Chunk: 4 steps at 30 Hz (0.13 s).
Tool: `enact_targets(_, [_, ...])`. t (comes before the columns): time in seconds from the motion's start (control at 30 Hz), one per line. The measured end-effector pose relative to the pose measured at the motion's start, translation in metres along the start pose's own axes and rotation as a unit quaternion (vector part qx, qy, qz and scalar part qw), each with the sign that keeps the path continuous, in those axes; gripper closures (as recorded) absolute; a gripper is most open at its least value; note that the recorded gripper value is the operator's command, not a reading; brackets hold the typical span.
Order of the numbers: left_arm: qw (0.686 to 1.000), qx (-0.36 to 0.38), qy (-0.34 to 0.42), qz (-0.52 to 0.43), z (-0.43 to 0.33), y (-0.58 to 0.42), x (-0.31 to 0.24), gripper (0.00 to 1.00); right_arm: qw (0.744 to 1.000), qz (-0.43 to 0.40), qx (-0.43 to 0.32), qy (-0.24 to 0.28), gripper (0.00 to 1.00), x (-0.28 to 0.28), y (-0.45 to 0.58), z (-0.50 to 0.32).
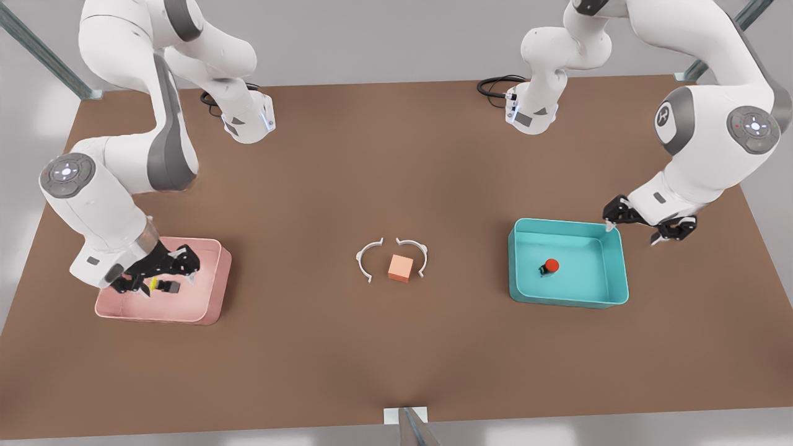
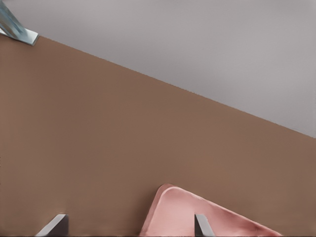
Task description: Place the red button in the blue storage box with the left arm, and place the yellow button in the pink storage box with the right arm
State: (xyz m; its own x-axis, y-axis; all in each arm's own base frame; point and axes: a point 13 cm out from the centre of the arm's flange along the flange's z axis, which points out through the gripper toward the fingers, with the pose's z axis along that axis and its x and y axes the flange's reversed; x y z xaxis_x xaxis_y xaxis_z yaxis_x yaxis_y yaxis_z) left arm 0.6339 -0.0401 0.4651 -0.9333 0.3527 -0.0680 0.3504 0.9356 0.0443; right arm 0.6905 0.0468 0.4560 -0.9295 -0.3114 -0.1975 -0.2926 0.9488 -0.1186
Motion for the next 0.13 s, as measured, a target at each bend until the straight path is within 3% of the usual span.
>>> enact_targets(0.13, [0.998,-0.001,0.007,-0.057,0.000,-0.001,0.003,0.00,0.997,0.063,-0.003,0.051,0.00,0.051,-0.029,-0.014])
